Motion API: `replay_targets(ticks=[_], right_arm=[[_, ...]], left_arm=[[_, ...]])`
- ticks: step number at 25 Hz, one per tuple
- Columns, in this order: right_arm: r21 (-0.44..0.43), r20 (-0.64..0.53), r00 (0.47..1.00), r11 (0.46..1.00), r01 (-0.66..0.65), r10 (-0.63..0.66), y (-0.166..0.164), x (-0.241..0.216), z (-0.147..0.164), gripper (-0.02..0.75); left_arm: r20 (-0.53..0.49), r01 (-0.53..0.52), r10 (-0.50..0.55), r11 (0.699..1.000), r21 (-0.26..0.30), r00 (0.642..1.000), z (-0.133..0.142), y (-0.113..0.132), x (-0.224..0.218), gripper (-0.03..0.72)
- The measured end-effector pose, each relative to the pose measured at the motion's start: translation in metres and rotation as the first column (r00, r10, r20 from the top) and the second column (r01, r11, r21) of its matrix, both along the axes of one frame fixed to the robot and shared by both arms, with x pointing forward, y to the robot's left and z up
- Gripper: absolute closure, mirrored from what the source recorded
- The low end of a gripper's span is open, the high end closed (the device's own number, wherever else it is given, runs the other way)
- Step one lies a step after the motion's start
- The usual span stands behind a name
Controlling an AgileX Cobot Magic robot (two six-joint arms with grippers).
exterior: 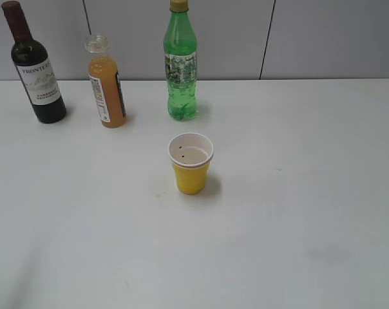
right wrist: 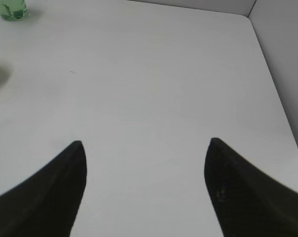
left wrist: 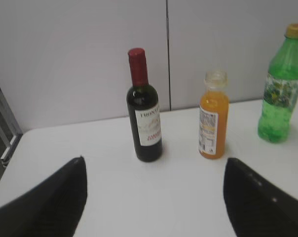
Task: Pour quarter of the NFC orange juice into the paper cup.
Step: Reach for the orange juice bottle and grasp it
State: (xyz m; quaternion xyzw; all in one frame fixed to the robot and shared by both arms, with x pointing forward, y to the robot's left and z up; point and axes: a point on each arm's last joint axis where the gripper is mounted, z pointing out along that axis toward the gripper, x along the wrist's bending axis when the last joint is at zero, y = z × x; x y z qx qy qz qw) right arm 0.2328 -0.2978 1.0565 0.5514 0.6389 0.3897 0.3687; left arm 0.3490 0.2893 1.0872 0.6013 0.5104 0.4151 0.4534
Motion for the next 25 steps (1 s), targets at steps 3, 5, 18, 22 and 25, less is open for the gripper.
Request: replay_targets(ticks=[3, 5, 18, 22, 25], right_arm=[[0.000, 0.000, 1.000, 1.000, 0.000, 0.000, 0.000, 0.000, 0.000, 0.146], [0.000, 0.000, 1.000, 1.000, 0.000, 0.000, 0.000, 0.000, 0.000, 0.146], [0.002, 0.000, 1.000, 1.000, -0.001, 0.001, 0.000, 0.000, 0.000, 0.146], [0.002, 0.000, 1.000, 1.000, -0.001, 0.001, 0.000, 0.000, 0.000, 0.146], [0.002, 0.000, 1.000, 1.000, -0.001, 0.001, 0.000, 0.000, 0.000, 0.146]], left_arm=[[0.043, -0.037, 0.037, 0.999, -0.002, 0.998, 0.000, 0.002, 0.024, 0.059], [0.061, -0.062, 0.062, 0.998, -0.001, 0.996, -0.003, 0.004, 0.040, 0.063], [0.022, 0.047, -0.047, 0.999, 0.022, 0.999, -0.067, -0.043, 0.130, 0.071], [-0.009, 0.108, -0.109, 0.993, -0.036, 0.994, -0.094, -0.056, 0.149, 0.074], [-0.010, 0.160, -0.160, 0.986, -0.044, 0.987, -0.107, -0.065, 0.164, 0.079]])
